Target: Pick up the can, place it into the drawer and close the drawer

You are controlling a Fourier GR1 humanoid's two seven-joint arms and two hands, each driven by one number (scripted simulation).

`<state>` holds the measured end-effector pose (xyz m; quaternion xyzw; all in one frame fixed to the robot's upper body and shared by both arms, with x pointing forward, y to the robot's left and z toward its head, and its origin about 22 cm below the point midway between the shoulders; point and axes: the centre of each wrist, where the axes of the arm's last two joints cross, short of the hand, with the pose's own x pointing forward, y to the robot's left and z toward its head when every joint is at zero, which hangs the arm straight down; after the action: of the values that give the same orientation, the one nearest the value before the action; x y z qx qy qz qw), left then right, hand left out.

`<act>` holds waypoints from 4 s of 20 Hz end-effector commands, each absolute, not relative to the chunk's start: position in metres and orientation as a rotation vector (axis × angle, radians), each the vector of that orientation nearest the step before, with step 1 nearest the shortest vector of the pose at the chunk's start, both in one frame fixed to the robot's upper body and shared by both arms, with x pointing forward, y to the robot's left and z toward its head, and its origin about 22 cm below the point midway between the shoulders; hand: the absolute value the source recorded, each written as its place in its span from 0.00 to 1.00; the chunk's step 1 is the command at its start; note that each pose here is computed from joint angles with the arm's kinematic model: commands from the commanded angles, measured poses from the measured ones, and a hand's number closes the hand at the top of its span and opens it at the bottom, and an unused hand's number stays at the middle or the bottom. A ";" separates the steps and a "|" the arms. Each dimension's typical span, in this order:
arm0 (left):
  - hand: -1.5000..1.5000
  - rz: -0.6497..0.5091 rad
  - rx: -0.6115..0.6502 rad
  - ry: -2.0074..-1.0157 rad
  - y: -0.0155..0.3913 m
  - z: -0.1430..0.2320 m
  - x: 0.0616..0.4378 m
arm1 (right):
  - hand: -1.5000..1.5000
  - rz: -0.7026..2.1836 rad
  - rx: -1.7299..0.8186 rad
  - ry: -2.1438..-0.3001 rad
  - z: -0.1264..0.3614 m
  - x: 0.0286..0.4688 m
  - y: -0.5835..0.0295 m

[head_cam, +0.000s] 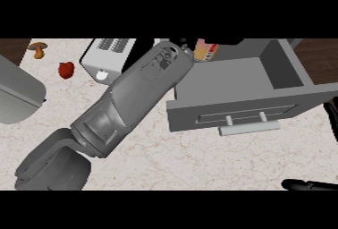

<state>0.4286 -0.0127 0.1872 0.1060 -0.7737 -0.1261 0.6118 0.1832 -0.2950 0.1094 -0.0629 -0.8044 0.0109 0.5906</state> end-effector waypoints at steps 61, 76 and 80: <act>0.00 -0.034 0.234 -1.794 0.040 0.214 0.425 | 0.00 0.949 -1.082 -1.659 0.022 0.316 -0.227; 0.00 -0.057 0.240 -1.740 0.091 0.217 0.405 | 0.00 0.903 -1.275 -1.625 -0.007 0.361 -0.234; 0.00 -0.036 0.238 -1.738 0.091 0.221 0.400 | 0.00 0.893 -1.287 -1.650 0.001 0.383 -0.223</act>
<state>0.4054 0.0897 0.2162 0.1050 -0.7646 -0.0195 0.6356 0.3790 -0.2377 0.0252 -0.5264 -0.6674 0.3566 0.3876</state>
